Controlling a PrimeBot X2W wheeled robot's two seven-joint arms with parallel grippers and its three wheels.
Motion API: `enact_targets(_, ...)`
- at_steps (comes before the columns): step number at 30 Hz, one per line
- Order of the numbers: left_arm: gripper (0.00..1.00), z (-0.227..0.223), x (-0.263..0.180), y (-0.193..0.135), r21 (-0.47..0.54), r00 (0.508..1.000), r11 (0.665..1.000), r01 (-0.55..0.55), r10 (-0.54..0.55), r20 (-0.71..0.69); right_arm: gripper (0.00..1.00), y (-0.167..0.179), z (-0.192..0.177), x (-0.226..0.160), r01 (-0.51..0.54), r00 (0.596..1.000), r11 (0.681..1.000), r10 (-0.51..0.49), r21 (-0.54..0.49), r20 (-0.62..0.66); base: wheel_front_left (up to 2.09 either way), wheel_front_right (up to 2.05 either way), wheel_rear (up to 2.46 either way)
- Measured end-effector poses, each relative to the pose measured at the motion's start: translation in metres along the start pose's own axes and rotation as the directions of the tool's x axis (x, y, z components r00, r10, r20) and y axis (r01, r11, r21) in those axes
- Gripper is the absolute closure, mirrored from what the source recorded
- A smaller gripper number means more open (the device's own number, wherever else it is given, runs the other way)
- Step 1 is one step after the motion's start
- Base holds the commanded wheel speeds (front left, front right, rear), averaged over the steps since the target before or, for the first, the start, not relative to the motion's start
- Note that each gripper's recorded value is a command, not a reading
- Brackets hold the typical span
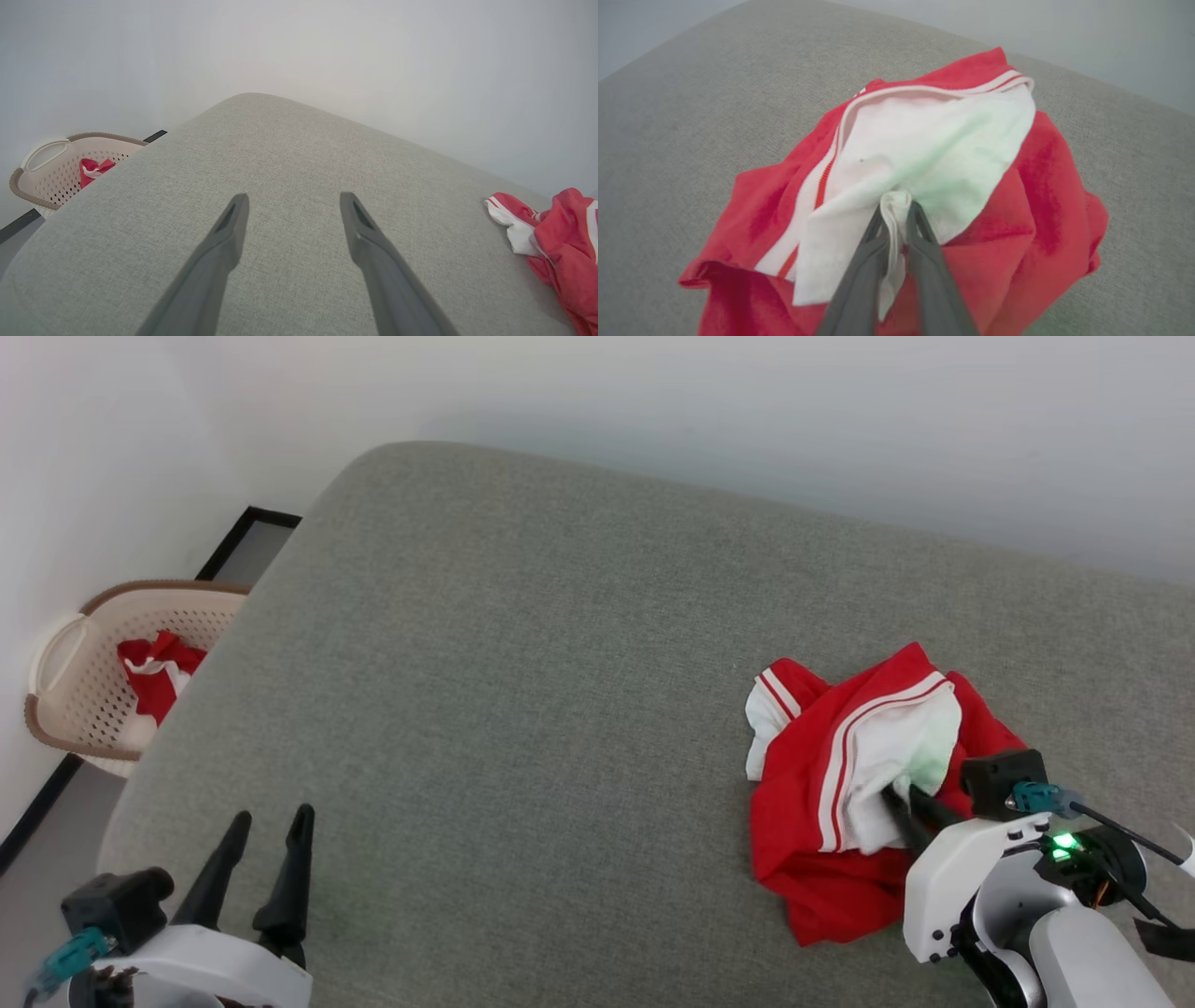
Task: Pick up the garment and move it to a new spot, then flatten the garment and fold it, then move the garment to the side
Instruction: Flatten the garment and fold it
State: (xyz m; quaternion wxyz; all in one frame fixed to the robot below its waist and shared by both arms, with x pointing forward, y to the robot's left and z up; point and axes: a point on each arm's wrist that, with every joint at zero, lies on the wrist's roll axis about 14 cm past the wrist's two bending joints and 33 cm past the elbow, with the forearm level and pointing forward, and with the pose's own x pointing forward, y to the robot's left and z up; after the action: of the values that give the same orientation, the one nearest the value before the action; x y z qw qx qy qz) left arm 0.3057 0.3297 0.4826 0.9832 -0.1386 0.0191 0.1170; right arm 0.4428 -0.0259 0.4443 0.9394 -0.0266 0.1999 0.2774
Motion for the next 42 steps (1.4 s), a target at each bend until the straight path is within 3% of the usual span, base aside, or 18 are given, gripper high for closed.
enact_targets(9,0.0,0.0,0.008,-0.003,-0.002,1.0,1.0,0.01,-0.01,0.002,1.0,-0.016,0.021,-0.012,0.038,0.998,0.999,-0.037,-0.02,0.051,0.0,0.0,0.0)
enact_targets(15,0.0,0.0,0.016,-0.009,0.003,0.999,0.999,0.033,-0.033,0.002,1.0,-0.068,0.038,-0.038,0.173,0.981,0.985,-0.17,-0.025,0.095,0.0,0.0,0.0)
enact_targets(21,0.0,-0.003,0.026,-0.017,0.004,0.998,0.998,0.058,-0.058,-0.006,1.0,-0.125,0.044,-0.069,0.32,0.943,0.947,-0.314,-0.033,0.108,0.0,0.0,0.0)
enact_targets(35,0.0,-0.007,0.044,-0.032,0.011,0.995,0.995,0.099,-0.099,-0.021,1.0,-0.215,-0.019,-0.108,0.53,0.842,0.847,-0.532,-0.045,-0.091,0.0,0.0,0.0)
enact_targets(42,0.0,-0.009,0.045,-0.034,0.016,0.994,0.994,0.107,-0.106,-0.031,1.0,-0.219,-0.056,-0.099,0.548,0.82,0.837,-0.535,0.008,-0.202,0.0,0.0,0.0)
